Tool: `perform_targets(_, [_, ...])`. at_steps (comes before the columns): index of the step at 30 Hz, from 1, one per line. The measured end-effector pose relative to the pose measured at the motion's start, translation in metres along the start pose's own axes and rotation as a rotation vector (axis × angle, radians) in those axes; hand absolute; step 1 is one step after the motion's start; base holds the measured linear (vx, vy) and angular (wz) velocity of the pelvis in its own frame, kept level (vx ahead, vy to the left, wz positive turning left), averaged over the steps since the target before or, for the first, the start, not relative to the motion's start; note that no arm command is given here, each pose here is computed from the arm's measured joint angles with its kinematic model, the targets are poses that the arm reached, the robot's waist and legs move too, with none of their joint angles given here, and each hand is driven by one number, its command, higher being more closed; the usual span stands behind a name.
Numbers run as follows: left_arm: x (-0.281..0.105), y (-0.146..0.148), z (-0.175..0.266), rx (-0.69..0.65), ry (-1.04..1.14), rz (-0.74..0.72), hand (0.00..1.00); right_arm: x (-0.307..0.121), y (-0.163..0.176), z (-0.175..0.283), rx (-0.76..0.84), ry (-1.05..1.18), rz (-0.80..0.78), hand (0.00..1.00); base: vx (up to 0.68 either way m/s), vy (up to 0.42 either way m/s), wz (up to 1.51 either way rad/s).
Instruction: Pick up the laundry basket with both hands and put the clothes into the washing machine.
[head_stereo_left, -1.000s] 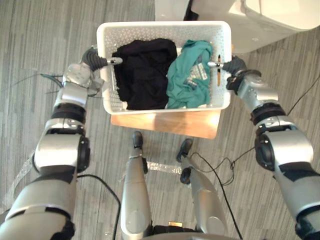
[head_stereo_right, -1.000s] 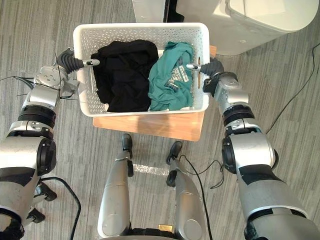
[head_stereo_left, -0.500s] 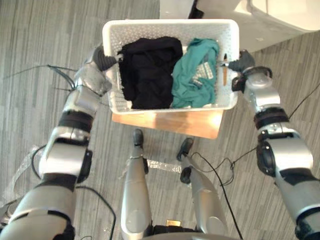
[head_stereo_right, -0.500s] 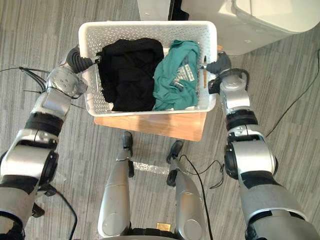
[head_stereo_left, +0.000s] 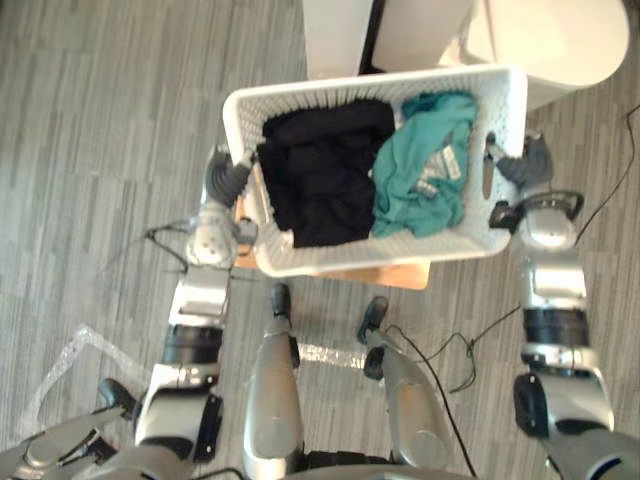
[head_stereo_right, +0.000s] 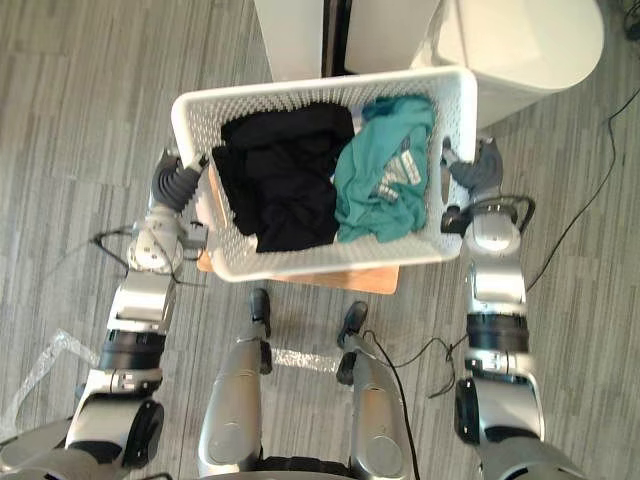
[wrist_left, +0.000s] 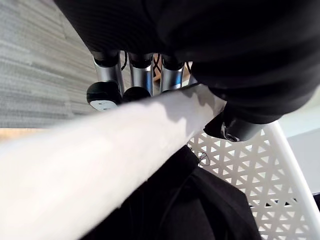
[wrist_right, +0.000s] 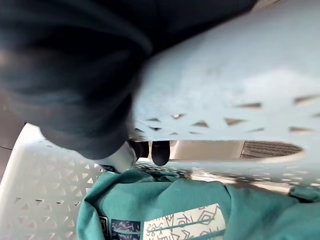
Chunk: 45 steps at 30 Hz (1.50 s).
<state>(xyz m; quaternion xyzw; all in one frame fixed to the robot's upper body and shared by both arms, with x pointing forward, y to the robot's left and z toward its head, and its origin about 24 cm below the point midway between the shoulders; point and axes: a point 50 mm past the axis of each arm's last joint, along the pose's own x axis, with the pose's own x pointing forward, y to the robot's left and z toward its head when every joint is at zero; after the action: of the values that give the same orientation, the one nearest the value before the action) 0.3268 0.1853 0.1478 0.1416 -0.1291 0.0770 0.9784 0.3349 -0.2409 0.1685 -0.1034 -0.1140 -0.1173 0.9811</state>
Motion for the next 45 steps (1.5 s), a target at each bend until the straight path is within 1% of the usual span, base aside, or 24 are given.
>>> perform_targets(2, [-0.017,-0.005,-0.02,-0.087,0.079,-0.014,1.0,-0.014,0.004,-0.024,0.013,0.082,0.018,1.0,0.04,-0.007,0.0])
perform_targets(4, [-0.047,-0.011,-0.049,-0.171,0.195,-0.025,1.0,-0.04,0.008,-0.061,0.023,0.214,0.053,1.0,0.07,-0.005,0.04])
perform_targets(5, [-0.054,-0.012,-0.054,-0.184,0.22,-0.029,1.0,-0.046,0.009,-0.069,0.026,0.25,0.066,1.0,0.1,0.02,0.01])
perform_targets(8, [-0.092,-0.014,-0.084,-0.218,0.358,-0.051,1.0,-0.086,0.015,-0.112,0.058,0.428,0.117,1.0,0.08,0.042,-0.05])
perform_targets(11, [-0.104,-0.017,-0.091,-0.223,0.403,-0.077,1.0,-0.103,0.014,-0.126,0.06,0.494,0.12,1.0,0.05,0.03,0.07])
perform_targets(20, [-0.119,-0.018,-0.101,-0.203,0.464,-0.09,1.0,-0.123,0.018,-0.145,0.087,0.589,0.123,1.0,0.01,0.012,0.09])
perform_targets(24, [-0.115,-0.023,-0.098,-0.187,0.446,-0.107,1.0,-0.124,0.014,-0.146,0.094,0.589,0.099,1.0,-0.07,-0.003,0.24])
perform_targets(27, [-0.112,-0.029,-0.097,-0.158,0.443,-0.137,1.0,-0.133,0.012,-0.151,0.115,0.616,0.079,1.0,-0.07,-0.04,0.15])
perform_targets(29, [-0.112,-0.028,-0.097,-0.132,0.442,-0.142,1.0,-0.136,0.011,-0.153,0.119,0.626,0.07,1.0,-0.04,-0.042,-0.21])
perform_targets(34, [-0.111,-0.037,-0.095,-0.146,0.427,-0.173,1.0,-0.143,0.004,-0.153,0.125,0.618,0.044,1.0,-0.14,0.224,-1.1])
perform_targets(37, [-0.114,-0.044,-0.102,-0.117,0.456,-0.213,1.0,-0.163,-0.003,-0.159,0.126,0.659,0.01,1.0,-0.2,0.355,-1.03])
perform_targets(39, [-0.116,-0.046,-0.107,-0.115,0.479,-0.208,1.0,-0.169,-0.004,-0.161,0.119,0.675,0.005,1.0,-0.26,0.359,-1.2])
perform_targets(41, [-0.117,-0.041,-0.111,-0.116,0.497,-0.18,1.0,-0.17,-0.001,-0.162,0.118,0.677,0.017,1.0,-0.25,0.259,-1.31])
perform_targets(45, [-0.123,-0.026,-0.119,-0.115,0.531,-0.118,1.0,-0.162,0.018,-0.164,0.138,0.683,0.077,1.0,-0.19,0.102,-1.51])
